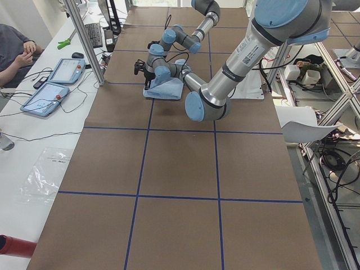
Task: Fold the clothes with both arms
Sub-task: 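Lay the folded edge at the shirt's far edge and open both grippers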
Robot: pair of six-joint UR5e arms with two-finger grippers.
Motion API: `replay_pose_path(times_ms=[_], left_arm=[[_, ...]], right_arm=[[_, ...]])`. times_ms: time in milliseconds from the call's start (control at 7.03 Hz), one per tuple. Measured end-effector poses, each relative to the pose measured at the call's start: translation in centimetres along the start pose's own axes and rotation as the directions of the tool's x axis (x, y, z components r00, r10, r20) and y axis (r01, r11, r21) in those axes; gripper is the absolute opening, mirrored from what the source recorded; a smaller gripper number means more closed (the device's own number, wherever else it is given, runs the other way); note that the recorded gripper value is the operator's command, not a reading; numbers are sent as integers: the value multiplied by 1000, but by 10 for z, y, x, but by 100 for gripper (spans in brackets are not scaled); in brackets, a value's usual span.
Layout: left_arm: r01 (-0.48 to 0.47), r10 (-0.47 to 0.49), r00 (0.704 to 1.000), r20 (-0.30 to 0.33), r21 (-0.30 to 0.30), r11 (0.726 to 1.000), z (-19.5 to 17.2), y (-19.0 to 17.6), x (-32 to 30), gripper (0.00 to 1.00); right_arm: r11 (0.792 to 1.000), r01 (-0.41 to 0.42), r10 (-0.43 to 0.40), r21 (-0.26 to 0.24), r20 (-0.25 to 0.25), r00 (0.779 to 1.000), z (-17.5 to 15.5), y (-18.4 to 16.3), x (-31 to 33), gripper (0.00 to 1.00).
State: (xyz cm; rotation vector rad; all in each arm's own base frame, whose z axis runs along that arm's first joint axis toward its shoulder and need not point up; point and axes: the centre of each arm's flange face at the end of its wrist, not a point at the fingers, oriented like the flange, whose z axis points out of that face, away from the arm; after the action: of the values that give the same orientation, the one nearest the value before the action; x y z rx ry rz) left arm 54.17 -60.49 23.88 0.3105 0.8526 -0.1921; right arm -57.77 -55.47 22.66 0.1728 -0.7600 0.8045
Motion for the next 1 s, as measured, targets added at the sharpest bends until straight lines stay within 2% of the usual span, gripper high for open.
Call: replay_pose_path(times_ms=[142,285,569,711,996], left_arm=[[-7,7,1000,-6,2,1000,-1,-1,-6,100],[-41,41,999,-27,-7,999,-9,-6,-14,100],[-165,158,982,-102,-66,984,-40,-19,-65,100],[-220,209,970,-127,-80,972,-50,-22,-86,100],[-248,234,962,-137,-90,965,-53,-22,-100,100]], right_arm=[[998,59,-59,-24,4,998,-5,-5,-5,100],[993,91,-91,-75,6,996,-12,-16,-11,100],[974,163,-161,-160,23,987,-23,-25,-18,100],[963,201,-199,-180,30,979,-24,-16,-17,100],[946,256,-255,-199,32,967,-26,-6,8,100]])
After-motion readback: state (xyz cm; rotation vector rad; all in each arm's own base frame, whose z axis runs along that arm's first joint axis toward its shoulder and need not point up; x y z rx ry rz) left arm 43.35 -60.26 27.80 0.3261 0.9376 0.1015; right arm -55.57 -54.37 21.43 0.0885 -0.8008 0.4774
